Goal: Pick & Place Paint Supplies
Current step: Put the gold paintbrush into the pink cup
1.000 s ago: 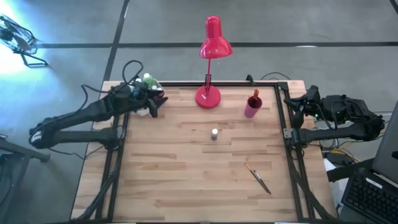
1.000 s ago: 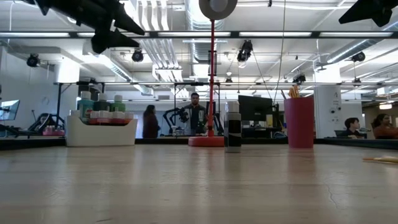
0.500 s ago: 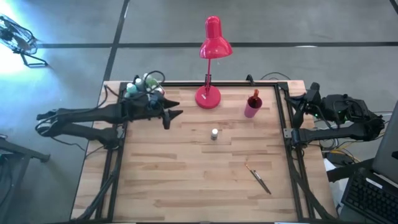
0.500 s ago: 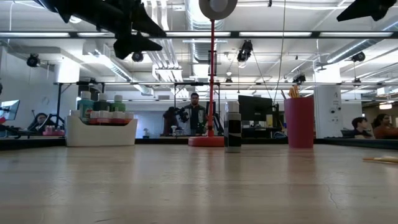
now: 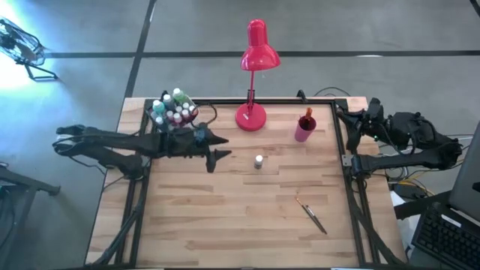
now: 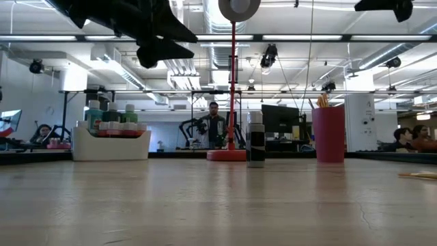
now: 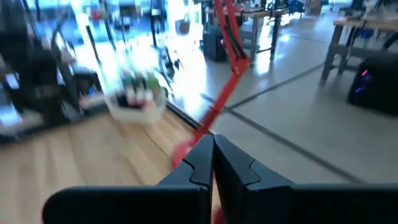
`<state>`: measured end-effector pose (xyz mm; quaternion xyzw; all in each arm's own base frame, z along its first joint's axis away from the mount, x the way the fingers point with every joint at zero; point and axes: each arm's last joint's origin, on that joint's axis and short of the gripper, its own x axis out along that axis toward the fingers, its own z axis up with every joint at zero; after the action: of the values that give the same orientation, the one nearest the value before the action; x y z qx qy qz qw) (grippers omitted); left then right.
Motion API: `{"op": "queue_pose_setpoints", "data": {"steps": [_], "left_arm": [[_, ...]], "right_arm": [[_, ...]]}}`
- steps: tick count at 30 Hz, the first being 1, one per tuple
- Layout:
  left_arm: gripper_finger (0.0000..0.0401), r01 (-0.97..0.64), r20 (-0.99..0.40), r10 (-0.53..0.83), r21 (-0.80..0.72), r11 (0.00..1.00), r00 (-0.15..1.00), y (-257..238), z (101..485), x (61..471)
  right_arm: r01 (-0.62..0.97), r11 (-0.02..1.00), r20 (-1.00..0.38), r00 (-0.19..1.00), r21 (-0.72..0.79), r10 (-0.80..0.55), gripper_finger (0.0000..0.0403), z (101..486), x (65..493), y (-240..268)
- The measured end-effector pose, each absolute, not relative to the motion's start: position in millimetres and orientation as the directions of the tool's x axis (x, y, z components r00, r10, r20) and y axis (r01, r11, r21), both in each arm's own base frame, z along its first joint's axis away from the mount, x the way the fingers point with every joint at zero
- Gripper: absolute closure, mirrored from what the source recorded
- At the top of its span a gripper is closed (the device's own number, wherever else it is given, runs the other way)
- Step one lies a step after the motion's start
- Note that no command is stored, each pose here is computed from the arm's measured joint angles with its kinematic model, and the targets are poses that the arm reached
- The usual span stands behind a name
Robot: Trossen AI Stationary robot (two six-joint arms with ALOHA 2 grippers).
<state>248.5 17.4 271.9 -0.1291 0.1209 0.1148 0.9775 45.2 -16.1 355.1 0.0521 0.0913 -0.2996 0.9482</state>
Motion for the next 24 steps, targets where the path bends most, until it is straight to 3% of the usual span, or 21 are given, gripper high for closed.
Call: {"op": "queue_pose_setpoints", "data": {"steps": [5, 11, 15, 18, 24], "left_arm": [[0.0167, -0.241, -0.268, 0.184, -0.198, 0.950, 0.946, 5.4, 267.7, 254.0], [0.0167, -0.234, -0.290, 0.172, -0.193, 0.953, 0.941, 1.8, 263.4, 256.2], [0.0168, -0.228, -0.302, 0.164, -0.190, 0.955, 0.939, -0.7, 260.7, 256.2], [0.0168, -0.223, -0.314, 0.157, -0.187, 0.957, 0.936, -2.4, 256.2, 255.0], [0.0169, -0.225, -0.350, 0.151, -0.183, 0.957, 0.925, -3.7, 240.0, 247.7]], "right_arm": [[0.531, 0.812, -0.112, 0.847, 0.242, -0.520, 0.0394, 360.3, 58.6, -14.9], [0.379, 0.885, -0.044, 0.923, 0.268, -0.382, 0.0394, 368.6, 85.7, -10.8], [0.205, 0.937, -0.022, 0.978, 0.284, -0.207, 0.0394, 372.7, 111.7, -5.6], [0.175, 0.935, -0.111, 0.983, 0.309, -0.147, 0.0392, 365.4, 135.7, -3.6], [0.315, 0.872, -0.458, 0.881, 0.374, -0.121, 0.0359, 323.2, 177.8, 1.0]]}}
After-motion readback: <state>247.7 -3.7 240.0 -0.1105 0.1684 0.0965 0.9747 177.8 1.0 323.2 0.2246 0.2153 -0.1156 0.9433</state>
